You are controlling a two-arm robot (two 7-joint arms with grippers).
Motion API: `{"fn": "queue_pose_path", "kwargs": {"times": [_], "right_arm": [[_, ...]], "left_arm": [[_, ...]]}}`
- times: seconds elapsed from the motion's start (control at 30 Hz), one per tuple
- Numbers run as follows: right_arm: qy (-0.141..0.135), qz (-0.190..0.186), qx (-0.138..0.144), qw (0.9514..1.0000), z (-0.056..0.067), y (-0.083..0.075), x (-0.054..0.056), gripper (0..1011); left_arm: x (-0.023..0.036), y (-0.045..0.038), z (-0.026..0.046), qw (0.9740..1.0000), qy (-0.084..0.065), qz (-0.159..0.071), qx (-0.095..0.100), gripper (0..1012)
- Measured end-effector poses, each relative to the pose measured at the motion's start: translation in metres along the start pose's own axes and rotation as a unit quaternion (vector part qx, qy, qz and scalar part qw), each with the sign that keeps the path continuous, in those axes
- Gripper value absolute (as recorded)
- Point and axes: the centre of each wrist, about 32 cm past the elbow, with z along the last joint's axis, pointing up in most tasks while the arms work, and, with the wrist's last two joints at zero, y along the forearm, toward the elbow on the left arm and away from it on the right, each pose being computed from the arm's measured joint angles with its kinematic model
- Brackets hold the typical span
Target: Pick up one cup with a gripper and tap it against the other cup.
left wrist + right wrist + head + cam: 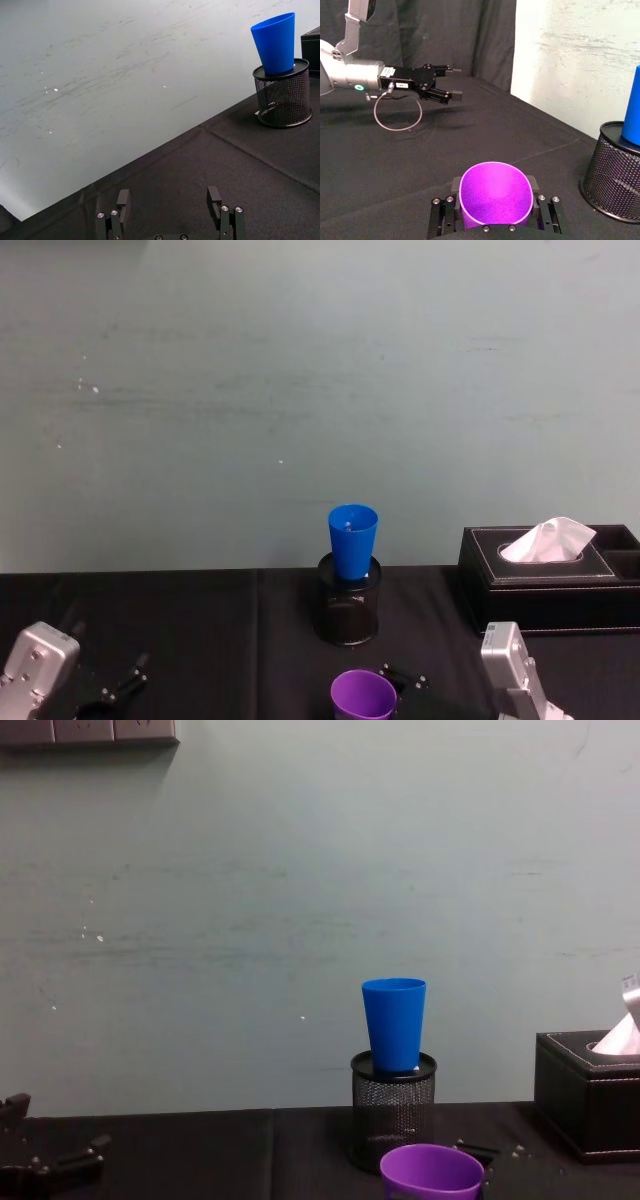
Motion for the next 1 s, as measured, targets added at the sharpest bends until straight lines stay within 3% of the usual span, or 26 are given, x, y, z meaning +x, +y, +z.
{"fn": "queue_pose_path", "kwargs": {"times": [0.83, 1.0], "right_arm": [[0.011, -0.002, -0.007, 0.9999, -0.0055, -0.0005, -0.0011, 756], [0.011, -0.002, -0.007, 0.9999, -0.0053, -0.0004, -0.0013, 892]], "left_arm": [[0.0, 0.0, 0.0, 1.0, 0.0, 0.0, 0.0, 1000], [0.0, 0.0, 0.0, 1.0, 0.0, 0.0, 0.0, 1000]]}}
